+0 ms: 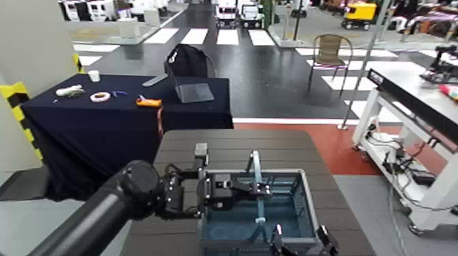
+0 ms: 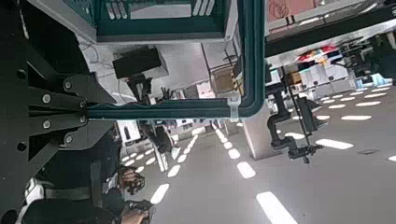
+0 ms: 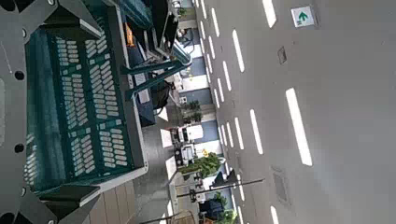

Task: Place the crate on the table.

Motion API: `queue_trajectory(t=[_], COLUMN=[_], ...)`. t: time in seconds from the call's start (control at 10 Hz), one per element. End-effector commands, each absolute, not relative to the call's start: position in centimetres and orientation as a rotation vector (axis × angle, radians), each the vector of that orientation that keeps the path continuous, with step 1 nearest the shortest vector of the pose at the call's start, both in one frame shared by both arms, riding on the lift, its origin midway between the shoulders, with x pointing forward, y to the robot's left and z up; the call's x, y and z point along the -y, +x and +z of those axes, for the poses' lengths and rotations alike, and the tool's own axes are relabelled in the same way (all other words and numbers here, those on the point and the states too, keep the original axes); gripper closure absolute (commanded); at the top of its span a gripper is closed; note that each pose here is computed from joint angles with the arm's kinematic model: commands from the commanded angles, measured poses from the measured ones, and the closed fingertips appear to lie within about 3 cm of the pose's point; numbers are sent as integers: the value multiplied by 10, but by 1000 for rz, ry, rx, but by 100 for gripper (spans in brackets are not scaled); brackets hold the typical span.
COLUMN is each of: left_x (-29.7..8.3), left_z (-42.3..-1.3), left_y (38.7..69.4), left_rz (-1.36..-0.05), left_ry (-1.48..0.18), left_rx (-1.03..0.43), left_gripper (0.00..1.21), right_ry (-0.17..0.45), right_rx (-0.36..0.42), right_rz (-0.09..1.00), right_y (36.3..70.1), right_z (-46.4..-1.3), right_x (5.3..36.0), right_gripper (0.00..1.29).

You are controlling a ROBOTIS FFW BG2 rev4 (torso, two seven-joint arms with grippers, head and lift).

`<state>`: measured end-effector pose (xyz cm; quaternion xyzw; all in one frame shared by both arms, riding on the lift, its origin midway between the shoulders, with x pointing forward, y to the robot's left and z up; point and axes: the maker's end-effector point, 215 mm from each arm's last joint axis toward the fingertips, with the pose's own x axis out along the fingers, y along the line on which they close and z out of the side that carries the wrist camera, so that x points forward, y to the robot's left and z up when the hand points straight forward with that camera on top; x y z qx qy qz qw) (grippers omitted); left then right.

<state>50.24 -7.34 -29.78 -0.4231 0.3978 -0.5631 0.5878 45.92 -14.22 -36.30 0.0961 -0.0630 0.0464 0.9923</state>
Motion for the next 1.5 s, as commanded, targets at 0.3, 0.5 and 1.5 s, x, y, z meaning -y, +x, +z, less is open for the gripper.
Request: queue_trajectory(t=[0.3, 0.5, 1.5], left_x=[71, 76, 77], left_z=[-308, -307, -299], left_y=[541, 543, 577], left_rz=[-1278, -1281, -1171], left_ry=[-864, -874, -923], left_rx=[-889, -887, -874], left_gripper=[120, 120, 117], right_ry=[196, 197, 212], right_rx=[131, 132, 145], right_rz=[101, 103, 113], right_y=[460, 460, 462], right_z=[-361, -361, -358], right_x=[138, 137, 133], right_gripper=[13, 13, 13])
